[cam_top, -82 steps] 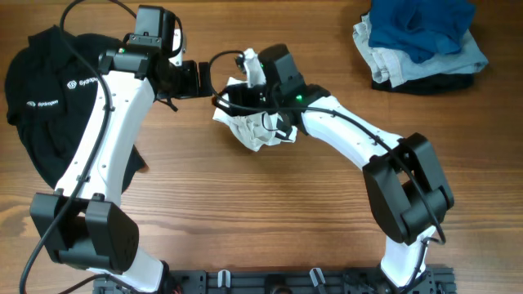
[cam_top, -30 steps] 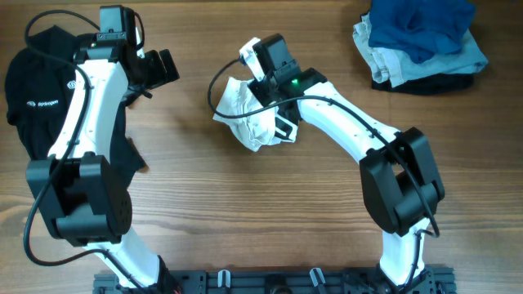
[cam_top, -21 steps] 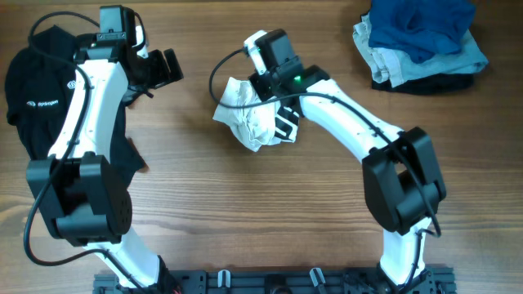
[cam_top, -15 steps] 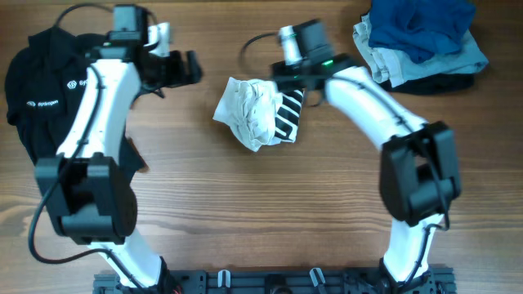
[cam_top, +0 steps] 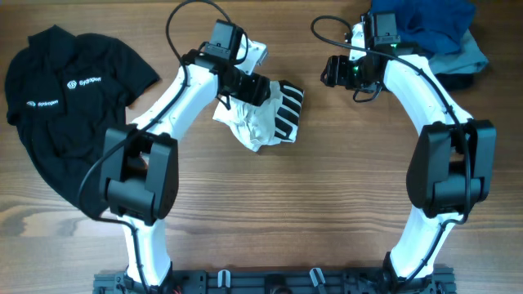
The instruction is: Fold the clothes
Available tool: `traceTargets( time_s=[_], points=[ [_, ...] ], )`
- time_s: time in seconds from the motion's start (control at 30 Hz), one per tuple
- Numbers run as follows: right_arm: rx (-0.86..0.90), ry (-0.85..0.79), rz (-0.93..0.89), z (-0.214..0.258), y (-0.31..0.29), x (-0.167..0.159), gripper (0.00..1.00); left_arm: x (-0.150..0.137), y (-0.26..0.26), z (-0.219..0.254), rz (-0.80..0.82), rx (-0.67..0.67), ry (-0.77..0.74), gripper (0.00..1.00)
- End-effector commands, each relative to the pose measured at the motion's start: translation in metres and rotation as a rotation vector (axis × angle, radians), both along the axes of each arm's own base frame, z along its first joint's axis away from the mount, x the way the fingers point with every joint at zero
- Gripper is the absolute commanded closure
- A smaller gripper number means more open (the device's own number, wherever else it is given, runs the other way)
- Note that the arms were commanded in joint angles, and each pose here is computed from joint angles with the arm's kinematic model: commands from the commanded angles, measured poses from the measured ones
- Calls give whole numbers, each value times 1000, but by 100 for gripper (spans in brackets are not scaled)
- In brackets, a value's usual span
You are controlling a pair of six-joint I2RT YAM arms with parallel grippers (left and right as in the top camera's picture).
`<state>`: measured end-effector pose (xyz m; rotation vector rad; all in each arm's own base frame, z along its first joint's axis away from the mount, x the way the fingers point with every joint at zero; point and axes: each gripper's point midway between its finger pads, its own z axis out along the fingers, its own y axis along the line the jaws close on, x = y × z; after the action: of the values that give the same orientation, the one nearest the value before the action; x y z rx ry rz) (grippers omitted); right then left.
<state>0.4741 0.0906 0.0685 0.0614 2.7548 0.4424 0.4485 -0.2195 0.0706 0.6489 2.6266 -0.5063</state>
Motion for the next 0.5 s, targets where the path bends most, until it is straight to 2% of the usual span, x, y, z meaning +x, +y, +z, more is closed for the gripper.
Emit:
traceTargets(
  time_s=[0.0, 0.17, 0.23, 0.27, 0.47],
  points=[
    [23, -55, 14, 26, 3, 5, 25, 1, 4, -5, -4, 27, -8, 35],
    [22, -55, 14, 25, 3, 5, 25, 2, 3, -3, -1, 23, -14, 69],
    [22, -56, 15, 25, 3, 5, 25, 5, 3, 1, 3, 20, -24, 84],
    [21, -56, 16, 25, 3, 5, 25, 7, 3, 5, 5, 16, -34, 96],
    [20, -54, 17, 25, 3, 4, 25, 54, 42, 34, 249, 49, -151, 96]
  ],
)
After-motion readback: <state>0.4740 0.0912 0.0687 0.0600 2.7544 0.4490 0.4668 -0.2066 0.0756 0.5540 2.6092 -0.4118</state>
